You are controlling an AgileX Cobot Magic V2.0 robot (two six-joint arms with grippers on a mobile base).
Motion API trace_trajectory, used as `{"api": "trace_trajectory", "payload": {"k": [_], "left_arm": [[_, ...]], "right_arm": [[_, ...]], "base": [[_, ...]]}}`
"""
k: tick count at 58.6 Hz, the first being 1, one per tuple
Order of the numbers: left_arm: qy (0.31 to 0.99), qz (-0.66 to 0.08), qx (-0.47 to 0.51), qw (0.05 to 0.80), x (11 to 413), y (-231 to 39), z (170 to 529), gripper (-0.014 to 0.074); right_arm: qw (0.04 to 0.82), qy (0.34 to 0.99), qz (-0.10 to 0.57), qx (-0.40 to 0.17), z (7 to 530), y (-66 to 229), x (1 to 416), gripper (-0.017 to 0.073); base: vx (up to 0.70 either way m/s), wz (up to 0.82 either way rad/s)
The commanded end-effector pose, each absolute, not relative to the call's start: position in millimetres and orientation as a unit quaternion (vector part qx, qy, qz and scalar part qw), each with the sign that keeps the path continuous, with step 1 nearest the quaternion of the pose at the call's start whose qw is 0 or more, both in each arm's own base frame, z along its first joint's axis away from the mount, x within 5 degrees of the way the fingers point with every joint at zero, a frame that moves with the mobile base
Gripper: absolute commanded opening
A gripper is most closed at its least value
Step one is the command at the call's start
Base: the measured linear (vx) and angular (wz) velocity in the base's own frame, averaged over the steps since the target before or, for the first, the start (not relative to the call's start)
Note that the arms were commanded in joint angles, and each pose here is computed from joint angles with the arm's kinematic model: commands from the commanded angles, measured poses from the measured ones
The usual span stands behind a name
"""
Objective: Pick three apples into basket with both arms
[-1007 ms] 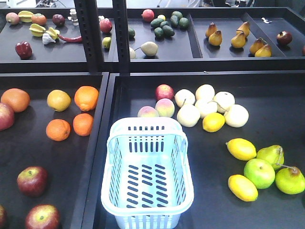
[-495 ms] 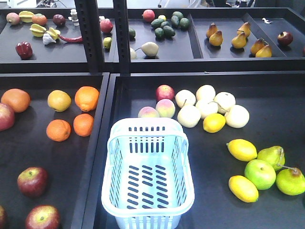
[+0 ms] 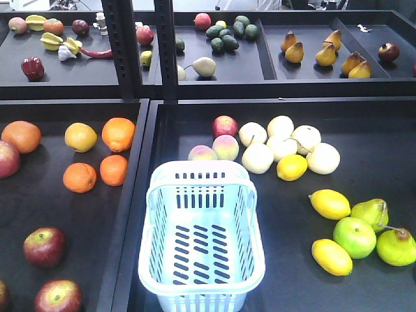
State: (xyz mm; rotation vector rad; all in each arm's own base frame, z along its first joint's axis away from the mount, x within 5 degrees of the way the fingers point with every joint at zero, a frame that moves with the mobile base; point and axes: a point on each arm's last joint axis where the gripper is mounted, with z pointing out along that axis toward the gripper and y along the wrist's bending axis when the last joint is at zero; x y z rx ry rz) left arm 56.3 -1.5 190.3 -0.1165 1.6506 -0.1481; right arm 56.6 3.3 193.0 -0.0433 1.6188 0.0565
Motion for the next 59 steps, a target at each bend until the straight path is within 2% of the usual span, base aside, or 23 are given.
{"api": "trace_trajectory", "payload": {"k": [1,24,34,55,59], "left_arm": [[0.695,-0.073,-0.053,0.713,55.2,-1.4,206.6,-0.0006],[0.675,-0.079,-0.056,0.731,54.9,-1.4,211.5,-0.0006],[0.65,-0.134,-0.104,0.741,54.4,-1.0,216.2,-0.0006],[0.627,-0.14,-0.107,0.759,53.5,-0.3,221.8,-0.0006],[0.616,-0.164,-0.127,0.76,52.7,0.1,226.0,-0.0006]], "right_arm": [[0.715,0.699,0.021,-0.024,196.2,3.5,56.3,-0.0009],[0.715,0.699,0.021,-0.024,196.2,3.5,56.3,-0.0009],[0.715,0.699,0.021,-0.024,196.2,3.5,56.3,-0.0009],[0.715,0.699,0.021,-0.024,196.2,3.5,56.3,-0.0009],[0.715,0.699,0.021,-0.024,196.2,3.5,56.3,-0.0009]], "base": [[0.0,0.0],[0.0,0.0],[0.0,0.0],[0.0,0.0],[0.0,0.0]]}}
